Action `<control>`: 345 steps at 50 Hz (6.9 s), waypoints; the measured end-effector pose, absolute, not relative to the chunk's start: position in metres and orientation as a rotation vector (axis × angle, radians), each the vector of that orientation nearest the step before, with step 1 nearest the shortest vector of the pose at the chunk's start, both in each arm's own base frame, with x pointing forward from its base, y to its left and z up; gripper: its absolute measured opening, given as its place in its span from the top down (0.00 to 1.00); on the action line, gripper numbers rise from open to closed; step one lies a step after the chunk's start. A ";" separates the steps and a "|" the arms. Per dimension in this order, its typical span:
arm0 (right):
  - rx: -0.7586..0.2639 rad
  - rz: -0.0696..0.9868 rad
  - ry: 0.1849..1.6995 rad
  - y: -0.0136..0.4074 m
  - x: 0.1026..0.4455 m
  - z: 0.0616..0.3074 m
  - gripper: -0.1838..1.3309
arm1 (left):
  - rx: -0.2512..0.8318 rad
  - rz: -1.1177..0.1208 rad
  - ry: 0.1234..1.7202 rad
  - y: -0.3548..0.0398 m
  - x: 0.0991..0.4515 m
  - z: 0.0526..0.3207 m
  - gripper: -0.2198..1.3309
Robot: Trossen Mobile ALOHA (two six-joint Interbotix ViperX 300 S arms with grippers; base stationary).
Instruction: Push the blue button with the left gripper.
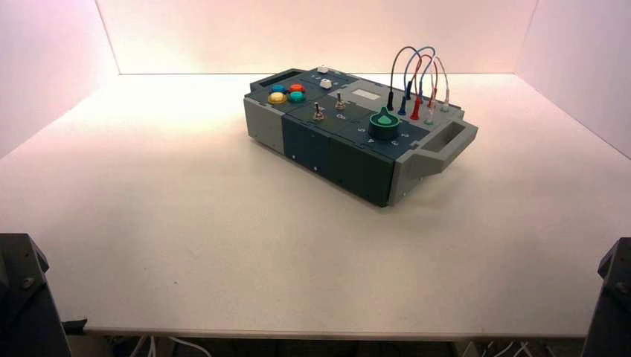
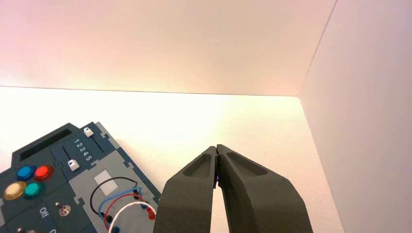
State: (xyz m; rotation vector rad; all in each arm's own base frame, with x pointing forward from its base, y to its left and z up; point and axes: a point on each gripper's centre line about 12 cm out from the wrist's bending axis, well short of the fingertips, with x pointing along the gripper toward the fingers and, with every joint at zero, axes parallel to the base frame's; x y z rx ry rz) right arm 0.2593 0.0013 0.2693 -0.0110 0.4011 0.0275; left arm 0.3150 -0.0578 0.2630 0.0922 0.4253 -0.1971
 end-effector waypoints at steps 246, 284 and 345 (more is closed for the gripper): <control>-0.179 0.583 1.013 0.082 0.247 0.239 0.97 | 0.357 -0.671 1.254 -0.196 0.419 0.107 0.96; -0.178 0.579 1.007 0.082 0.248 0.239 0.97 | 0.365 -0.690 1.270 -0.196 0.415 0.126 0.96; -0.185 0.584 1.035 0.078 0.228 0.227 0.97 | 0.364 -0.692 1.240 -0.188 0.396 0.168 0.96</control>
